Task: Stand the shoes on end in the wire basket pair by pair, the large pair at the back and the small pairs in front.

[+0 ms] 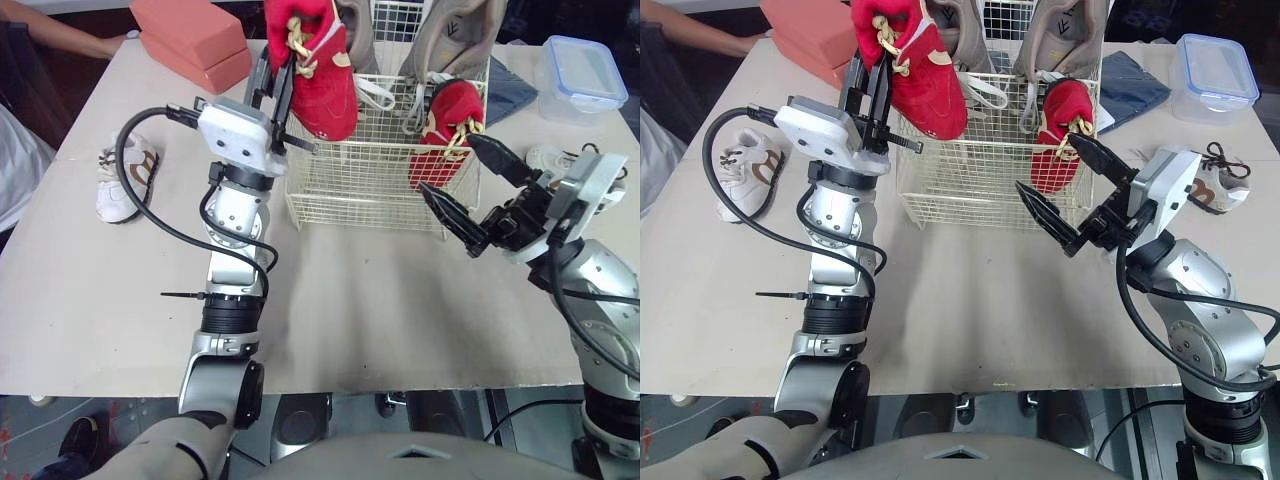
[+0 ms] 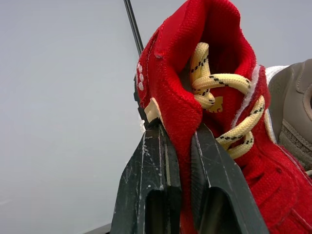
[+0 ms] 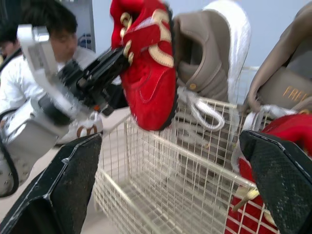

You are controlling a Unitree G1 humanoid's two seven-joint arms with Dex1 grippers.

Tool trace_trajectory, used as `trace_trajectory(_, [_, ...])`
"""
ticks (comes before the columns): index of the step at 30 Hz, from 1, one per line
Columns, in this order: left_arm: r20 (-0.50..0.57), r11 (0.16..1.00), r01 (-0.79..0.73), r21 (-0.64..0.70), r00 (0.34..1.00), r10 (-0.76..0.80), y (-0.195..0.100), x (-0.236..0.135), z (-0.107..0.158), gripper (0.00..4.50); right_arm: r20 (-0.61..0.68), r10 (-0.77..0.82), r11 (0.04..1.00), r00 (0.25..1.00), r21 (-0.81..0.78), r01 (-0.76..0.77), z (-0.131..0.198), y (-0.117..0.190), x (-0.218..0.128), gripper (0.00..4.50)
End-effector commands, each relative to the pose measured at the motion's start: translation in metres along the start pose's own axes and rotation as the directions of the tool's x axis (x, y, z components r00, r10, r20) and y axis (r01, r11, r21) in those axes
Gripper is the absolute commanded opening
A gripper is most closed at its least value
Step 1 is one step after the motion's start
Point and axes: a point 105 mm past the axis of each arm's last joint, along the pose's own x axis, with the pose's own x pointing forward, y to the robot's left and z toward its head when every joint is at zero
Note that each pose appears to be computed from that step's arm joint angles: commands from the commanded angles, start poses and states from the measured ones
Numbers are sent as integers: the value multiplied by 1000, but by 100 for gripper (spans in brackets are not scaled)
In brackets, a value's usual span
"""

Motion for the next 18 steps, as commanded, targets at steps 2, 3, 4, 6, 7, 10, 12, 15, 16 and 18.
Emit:
trace_trajectory(2, [-101,992,119,-33,987,-122,-26,-17,-18,2,60,-1,999,998,-38,3,13,0,-4,450])
trace_trajectory(3, [-110,990,133,-36,985,-136,-28,-19,-20,2,60,-1,999,998,-38,3,13,0,-5,450])
trace_trajectory(4, [-120,989,144,-38,982,-147,-30,-20,-22,2,59,-1,999,998,-39,3,13,-1,-5,450])
trace_trajectory(6, [-140,988,153,-32,978,-156,-31,-22,-27,2,59,-1,999,998,-39,3,12,0,-5,450])
trace_trajectory(7, [-149,987,156,-25,976,-158,-31,-24,-29,2,59,-1,999,998,-38,3,12,0,-5,450])
trace_trajectory(10, [-148,978,206,28,969,-200,-34,-29,-31,2,58,-3,999,998,-35,5,12,1,-6,450])
trace_trajectory(12, [-143,976,212,52,969,-203,-32,-29,-32,2,57,-4,999,998,-32,6,11,2,-6,450])
trace_trajectory(15, [-126,976,193,96,976,-180,-27,-28,-31,2,58,-6,1000,998,-28,7,11,3,-5,450])
trace_trajectory(16, [-119,979,175,107,980,-162,-25,-26,-31,2,59,-6,1000,998,-28,7,11,3,-5,450])
trace_trajectory(18, [-100,983,144,113,986,-133,-22,-22,-31,2,59,-7,1000,998,-27,9,10,3,-4,450])
